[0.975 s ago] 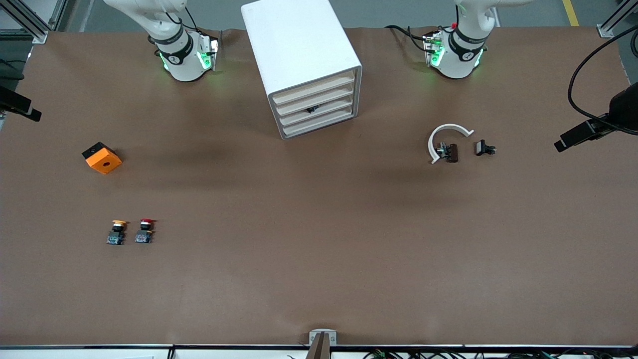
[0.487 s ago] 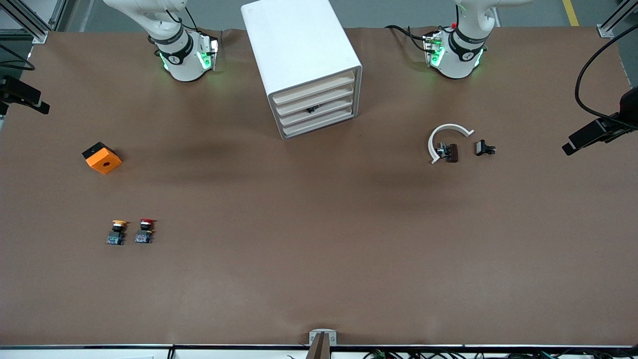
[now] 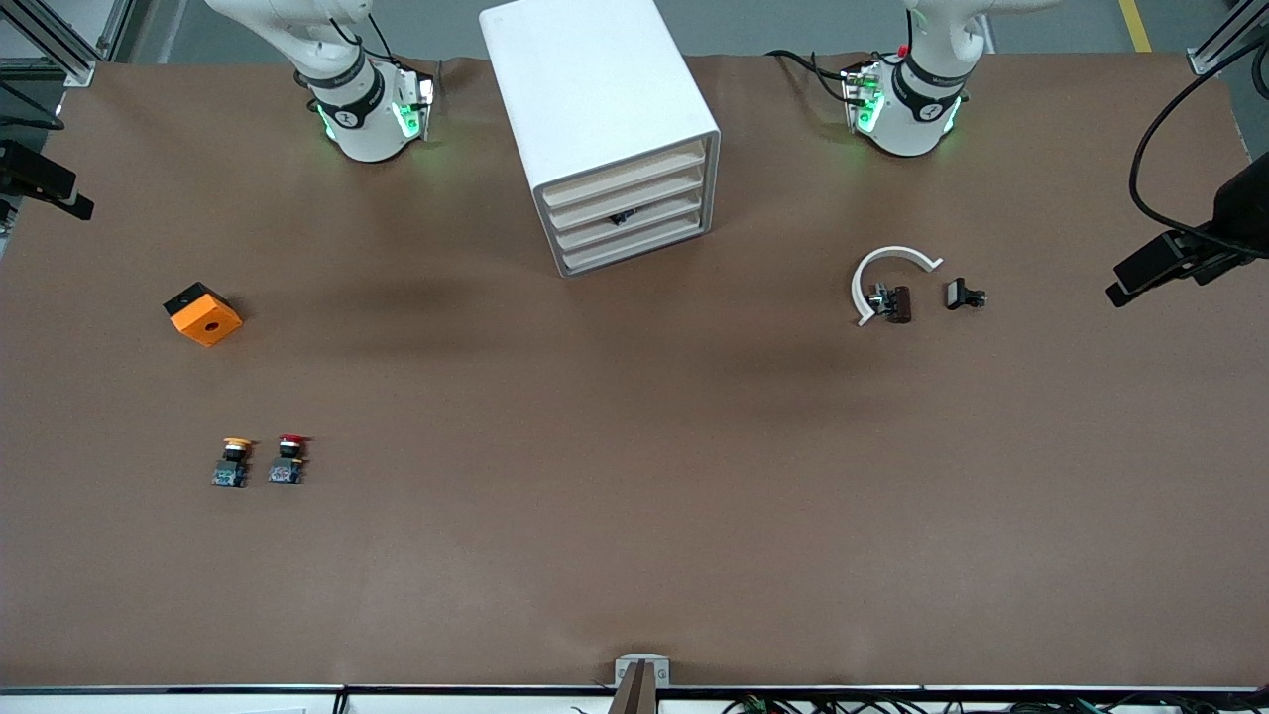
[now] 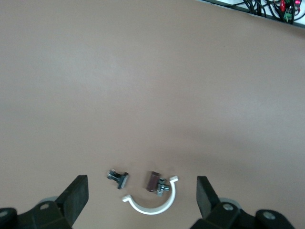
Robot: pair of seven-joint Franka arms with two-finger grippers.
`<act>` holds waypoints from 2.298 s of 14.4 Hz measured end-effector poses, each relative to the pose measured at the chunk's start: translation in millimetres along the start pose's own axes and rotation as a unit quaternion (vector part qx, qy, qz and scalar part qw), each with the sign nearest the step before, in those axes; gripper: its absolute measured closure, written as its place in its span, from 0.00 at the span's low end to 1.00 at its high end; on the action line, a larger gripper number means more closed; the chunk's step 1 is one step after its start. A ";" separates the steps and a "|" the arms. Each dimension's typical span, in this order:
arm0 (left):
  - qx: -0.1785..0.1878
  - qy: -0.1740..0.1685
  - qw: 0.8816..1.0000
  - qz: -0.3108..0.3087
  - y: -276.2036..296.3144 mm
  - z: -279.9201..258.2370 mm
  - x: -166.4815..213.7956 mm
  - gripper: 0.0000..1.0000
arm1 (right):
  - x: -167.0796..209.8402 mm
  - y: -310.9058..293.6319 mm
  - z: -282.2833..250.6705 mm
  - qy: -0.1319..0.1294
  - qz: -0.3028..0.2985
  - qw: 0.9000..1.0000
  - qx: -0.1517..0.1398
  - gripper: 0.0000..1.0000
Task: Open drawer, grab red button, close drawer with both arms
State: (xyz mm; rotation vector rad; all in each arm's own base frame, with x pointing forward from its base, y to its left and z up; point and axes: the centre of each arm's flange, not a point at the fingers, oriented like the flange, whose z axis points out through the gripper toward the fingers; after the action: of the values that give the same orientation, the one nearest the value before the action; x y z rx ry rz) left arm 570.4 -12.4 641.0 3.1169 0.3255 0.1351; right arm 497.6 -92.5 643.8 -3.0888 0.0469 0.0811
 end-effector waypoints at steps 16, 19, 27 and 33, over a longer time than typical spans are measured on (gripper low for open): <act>-0.007 0.027 0.999 0.033 13.7 12.7 27.9 0.00 | -0.2 3.1 -2.9 0.008 -0.008 1.000 -0.005 0.00; -0.011 0.032 0.999 0.033 16.0 22.4 39.7 0.00 | 0.3 4.6 -3.7 0.010 -0.009 1.000 -0.012 0.00; -0.021 0.051 0.998 0.031 9.3 1.4 11.2 0.00 | 0.3 5.2 -4.2 0.011 -0.011 1.000 -0.017 0.00; -0.013 0.022 0.999 0.035 1.0 -3.5 -5.1 0.00 | 0.4 5.0 -4.6 0.013 -0.011 1.000 -0.017 0.00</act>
State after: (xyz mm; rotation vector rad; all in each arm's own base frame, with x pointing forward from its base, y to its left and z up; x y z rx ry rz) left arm 565.3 -14.5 644.1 3.1042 0.2121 0.2060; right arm 498.1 -97.7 648.2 -3.1243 0.0126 0.0426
